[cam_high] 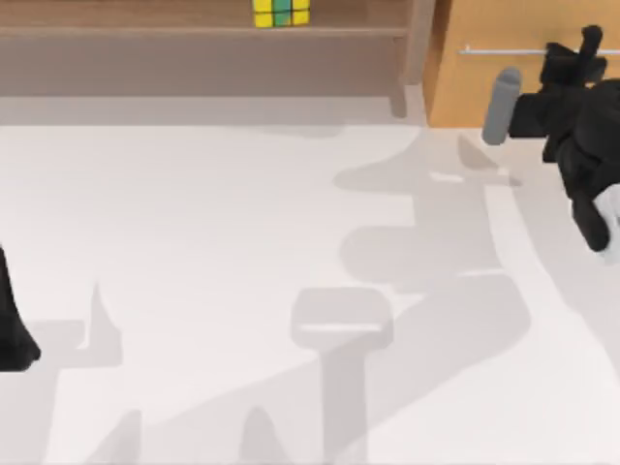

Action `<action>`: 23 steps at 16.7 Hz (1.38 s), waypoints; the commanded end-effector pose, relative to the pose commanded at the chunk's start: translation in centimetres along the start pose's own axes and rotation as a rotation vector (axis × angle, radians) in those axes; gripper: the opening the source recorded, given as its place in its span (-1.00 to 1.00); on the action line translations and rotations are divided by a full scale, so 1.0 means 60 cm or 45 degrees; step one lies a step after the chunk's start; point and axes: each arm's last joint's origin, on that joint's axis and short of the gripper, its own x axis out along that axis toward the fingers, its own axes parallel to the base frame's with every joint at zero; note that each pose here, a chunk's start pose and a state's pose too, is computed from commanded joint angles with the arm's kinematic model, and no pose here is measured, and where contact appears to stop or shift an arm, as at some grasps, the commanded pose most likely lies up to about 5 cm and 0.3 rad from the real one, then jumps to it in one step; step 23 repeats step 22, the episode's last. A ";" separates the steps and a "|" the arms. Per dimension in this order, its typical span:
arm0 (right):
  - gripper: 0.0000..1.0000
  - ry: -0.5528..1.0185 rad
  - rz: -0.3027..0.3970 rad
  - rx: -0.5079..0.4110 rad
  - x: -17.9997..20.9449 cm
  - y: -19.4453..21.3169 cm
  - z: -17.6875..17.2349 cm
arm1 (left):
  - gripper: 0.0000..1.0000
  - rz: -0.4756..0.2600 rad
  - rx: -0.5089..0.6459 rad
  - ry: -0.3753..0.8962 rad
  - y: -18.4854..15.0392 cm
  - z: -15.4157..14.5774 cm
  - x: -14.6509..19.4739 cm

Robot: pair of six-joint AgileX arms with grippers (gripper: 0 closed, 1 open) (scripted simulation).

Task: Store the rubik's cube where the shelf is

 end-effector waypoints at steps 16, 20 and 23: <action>0.96 0.000 0.000 0.000 0.000 0.000 0.000 | 1.00 0.000 0.000 0.000 0.000 0.000 0.000; 1.00 0.000 0.000 0.000 0.000 0.000 0.000 | 1.00 0.000 0.000 0.000 0.000 0.000 0.000; 1.00 0.000 0.000 0.000 0.000 0.000 0.000 | 1.00 0.000 0.000 0.000 0.000 0.000 0.000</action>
